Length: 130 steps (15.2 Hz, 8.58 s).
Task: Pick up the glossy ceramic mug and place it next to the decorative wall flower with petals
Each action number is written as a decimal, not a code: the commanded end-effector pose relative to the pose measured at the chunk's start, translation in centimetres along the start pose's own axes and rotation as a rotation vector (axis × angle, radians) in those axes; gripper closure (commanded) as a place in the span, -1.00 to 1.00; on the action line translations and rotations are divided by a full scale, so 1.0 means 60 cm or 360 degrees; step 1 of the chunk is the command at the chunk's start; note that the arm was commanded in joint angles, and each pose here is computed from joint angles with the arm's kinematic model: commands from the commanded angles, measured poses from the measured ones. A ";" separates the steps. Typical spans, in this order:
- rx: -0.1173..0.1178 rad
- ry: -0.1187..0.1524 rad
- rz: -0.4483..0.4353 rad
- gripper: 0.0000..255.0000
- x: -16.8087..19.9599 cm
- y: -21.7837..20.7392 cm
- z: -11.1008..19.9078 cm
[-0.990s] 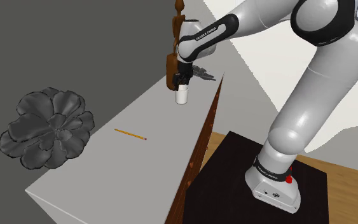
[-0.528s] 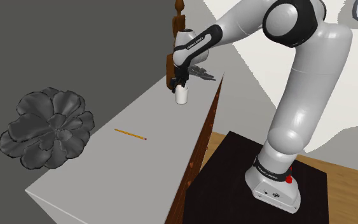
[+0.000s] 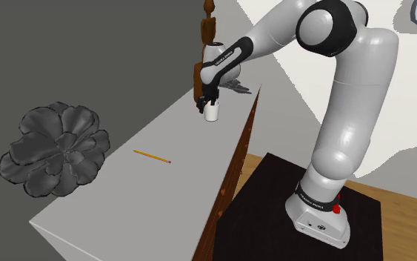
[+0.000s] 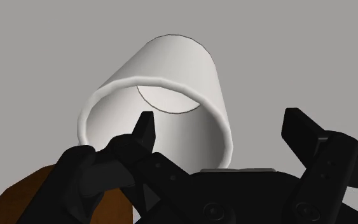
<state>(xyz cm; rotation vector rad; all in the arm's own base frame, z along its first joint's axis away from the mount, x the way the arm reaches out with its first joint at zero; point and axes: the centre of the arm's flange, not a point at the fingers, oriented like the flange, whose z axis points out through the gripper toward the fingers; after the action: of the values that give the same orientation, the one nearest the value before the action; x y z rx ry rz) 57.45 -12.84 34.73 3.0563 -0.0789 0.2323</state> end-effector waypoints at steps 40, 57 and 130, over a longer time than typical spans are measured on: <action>0.0000 0.0001 0.0000 1.00 0.034 0.016 -0.215; 0.0000 0.0001 0.0000 1.00 0.056 0.026 -0.363; 0.0000 0.0001 0.0000 1.00 -0.193 -0.813 -0.670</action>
<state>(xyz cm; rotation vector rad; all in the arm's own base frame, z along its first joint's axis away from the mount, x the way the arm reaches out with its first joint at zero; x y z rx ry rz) 42.87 39.27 69.50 3.0557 -0.0783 0.2317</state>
